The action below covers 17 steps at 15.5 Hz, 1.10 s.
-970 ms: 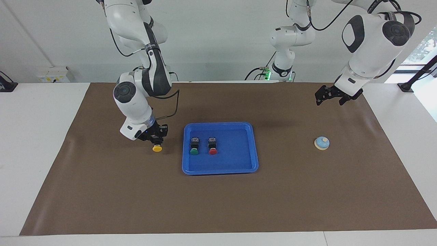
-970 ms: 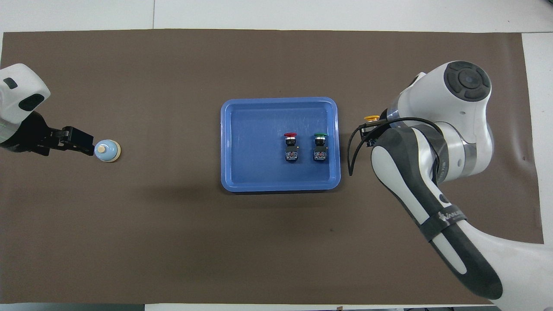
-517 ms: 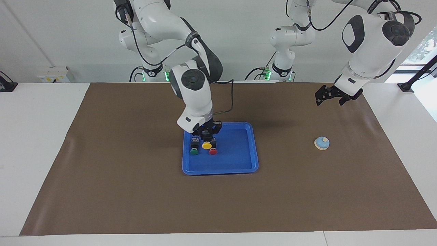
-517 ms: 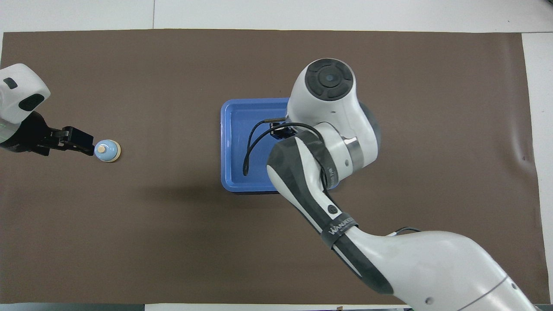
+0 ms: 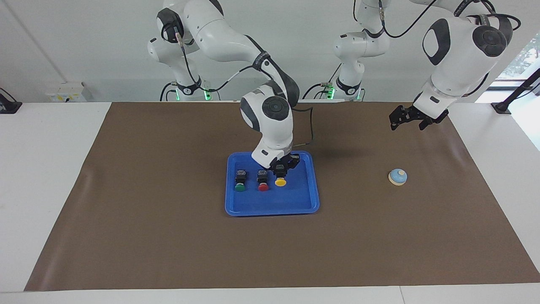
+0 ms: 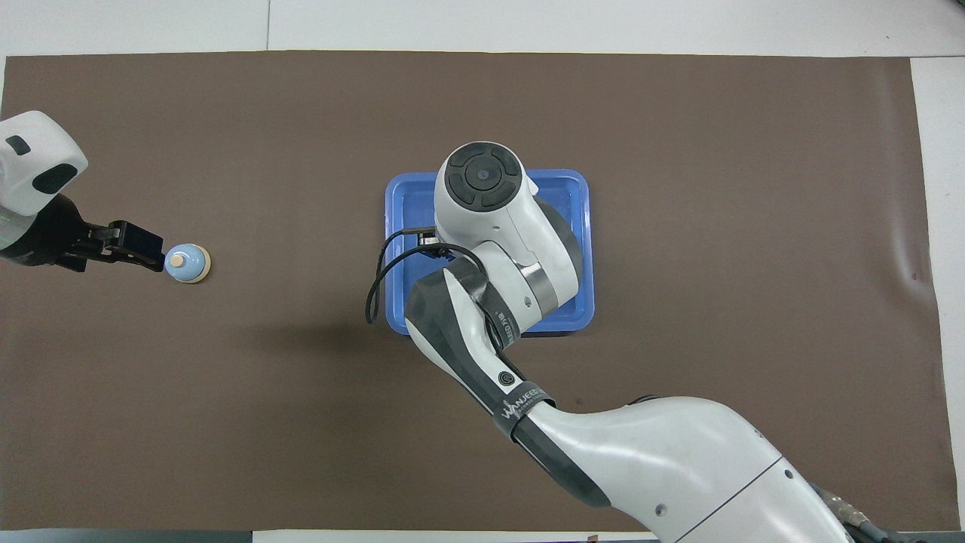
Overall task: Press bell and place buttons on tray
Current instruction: 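Place the yellow button in the tray in line with the others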
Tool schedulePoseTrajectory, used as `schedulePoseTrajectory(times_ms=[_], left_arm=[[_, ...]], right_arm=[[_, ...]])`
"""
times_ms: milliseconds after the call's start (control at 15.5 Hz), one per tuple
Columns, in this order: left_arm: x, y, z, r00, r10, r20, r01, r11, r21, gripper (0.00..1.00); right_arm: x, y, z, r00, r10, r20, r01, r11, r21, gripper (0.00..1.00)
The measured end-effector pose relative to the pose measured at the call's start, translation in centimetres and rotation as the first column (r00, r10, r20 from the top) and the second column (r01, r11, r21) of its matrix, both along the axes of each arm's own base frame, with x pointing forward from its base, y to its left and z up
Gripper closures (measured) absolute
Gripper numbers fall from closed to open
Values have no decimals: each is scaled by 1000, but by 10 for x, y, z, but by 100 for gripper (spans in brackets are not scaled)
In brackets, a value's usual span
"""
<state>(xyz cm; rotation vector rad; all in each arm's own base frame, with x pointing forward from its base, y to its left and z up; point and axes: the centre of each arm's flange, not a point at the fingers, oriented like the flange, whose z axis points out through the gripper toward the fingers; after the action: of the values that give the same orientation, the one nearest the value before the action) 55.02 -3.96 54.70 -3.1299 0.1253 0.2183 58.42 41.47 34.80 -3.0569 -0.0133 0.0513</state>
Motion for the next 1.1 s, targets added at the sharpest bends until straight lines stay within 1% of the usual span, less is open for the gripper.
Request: schedulePoseTrajectory(times_ms=[323, 582, 647, 711, 776, 841, 970, 1100], left_arm=[[0, 0, 0, 1000, 0, 0, 0, 1000, 0, 0], [0, 0, 0, 1000, 0, 0, 0, 1000, 0, 0], [0, 0, 0, 1000, 0, 0, 0, 1000, 0, 0], [0, 0, 0, 1000, 0, 0, 0, 1000, 0, 0], [0, 0, 0, 1000, 0, 0, 0, 1000, 0, 0], [0, 0, 0, 1000, 0, 0, 0, 1000, 0, 0], [0, 0, 0, 1000, 0, 0, 0, 1000, 0, 0], [0, 0, 0, 1000, 0, 0, 0, 1000, 0, 0]], right_arm=[[-2, 2, -24, 1000, 0, -17, 0, 1000, -13, 60], [-5, 1, -36, 1000, -15, -7, 15, 1000, -7, 60], [-7, 3, -39, 1000, -15, -8, 15, 1000, -9, 56], [-10, 5, -41, 1000, -11, -10, 11, 1000, -10, 49], [-11, 7, -41, 1000, -7, -10, 7, 1000, -10, 49], [-14, 10, -41, 1000, -1, -12, 1, 1000, -13, 46], [-20, 15, -37, 999, 22, -24, -23, 999, -41, 29], [-15, 14, -12, 999, 32, -9, -32, 997, -67, 9]])
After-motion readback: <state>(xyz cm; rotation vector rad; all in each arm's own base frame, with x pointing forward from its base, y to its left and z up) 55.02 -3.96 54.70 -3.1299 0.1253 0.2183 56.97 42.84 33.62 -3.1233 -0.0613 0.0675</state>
